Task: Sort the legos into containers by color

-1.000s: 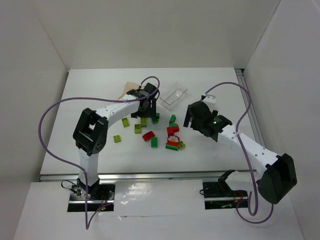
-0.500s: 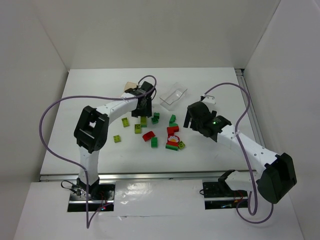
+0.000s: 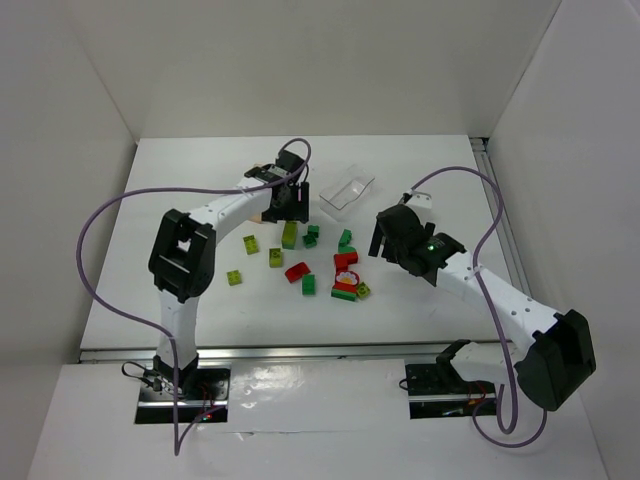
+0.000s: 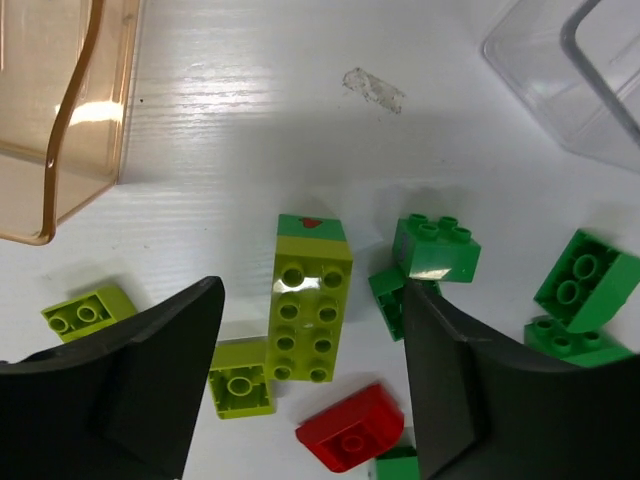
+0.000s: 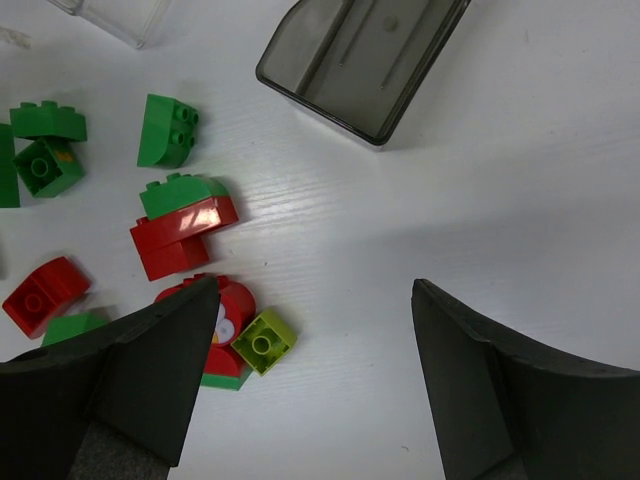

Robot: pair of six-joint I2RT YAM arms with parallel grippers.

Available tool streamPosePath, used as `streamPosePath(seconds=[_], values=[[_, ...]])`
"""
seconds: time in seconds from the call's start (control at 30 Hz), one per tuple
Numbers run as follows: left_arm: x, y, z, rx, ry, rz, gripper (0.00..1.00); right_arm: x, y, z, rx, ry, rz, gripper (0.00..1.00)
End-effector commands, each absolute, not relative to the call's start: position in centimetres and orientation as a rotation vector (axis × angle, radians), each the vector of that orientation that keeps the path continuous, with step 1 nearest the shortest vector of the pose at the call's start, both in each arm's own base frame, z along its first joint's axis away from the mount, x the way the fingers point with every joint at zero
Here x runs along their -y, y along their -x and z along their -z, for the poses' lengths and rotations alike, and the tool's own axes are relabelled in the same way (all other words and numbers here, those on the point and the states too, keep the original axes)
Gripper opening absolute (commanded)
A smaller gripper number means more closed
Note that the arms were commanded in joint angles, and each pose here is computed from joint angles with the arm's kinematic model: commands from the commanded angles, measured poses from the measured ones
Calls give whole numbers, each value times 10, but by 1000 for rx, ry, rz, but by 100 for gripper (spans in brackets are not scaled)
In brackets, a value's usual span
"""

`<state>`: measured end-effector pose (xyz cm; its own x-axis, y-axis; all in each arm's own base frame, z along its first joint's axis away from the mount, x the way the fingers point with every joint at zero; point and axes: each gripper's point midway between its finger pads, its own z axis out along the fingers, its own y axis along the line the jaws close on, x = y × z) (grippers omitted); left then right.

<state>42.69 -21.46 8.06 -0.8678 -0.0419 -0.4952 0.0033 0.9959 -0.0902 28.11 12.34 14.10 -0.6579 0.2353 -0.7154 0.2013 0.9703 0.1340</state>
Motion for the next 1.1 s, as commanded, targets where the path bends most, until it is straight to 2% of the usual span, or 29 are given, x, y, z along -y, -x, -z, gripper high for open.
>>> streamPosePath(seconds=[0.0, 0.1, 0.2, 0.4, 0.47, 0.6, 0.7, 0.73, 0.87, 1.0, 1.03, 1.07], values=[[213, -424, -80, -2644, 1, 120, 83, -127, -282, -153, -2277, -314, -94, 85], [212, -421, -67, -2673, -2, 101, 83, -128, -282, -149, -2287, -312, -85, 85], [214, -426, -62, -2675, -15, 97, 71, -130, -283, -152, -2285, -310, -101, 85], [216, -436, -52, -2684, -61, 66, 63, -131, -285, -153, -2286, -299, -96, 85], [214, -437, -54, -2680, -58, 55, 55, -131, -285, -153, -2286, -299, -96, 85], [215, -438, -63, -2664, -56, 65, 26, -129, -284, -150, -2296, -299, -73, 85], [216, -441, -85, -2618, -63, 89, 11, -129, -284, -150, -2296, -299, -73, 85], [218, -440, -91, -2616, -67, 108, 0, -132, -285, -150, -2295, -296, -92, 85], [235, -429, -123, -2587, -206, 306, 0, -147, -285, -152, -2310, -230, -181, 85], [280, -390, -195, -2381, -531, 829, 0, -183, -279, -181, -2230, 2, -449, 87], [288, -382, -196, -2357, -587, 915, 0, -191, -276, -190, -2196, 50, -513, 87], [289, -373, -211, -2304, -628, 991, 0, -211, -271, -206, -2137, 138, -651, 91]])
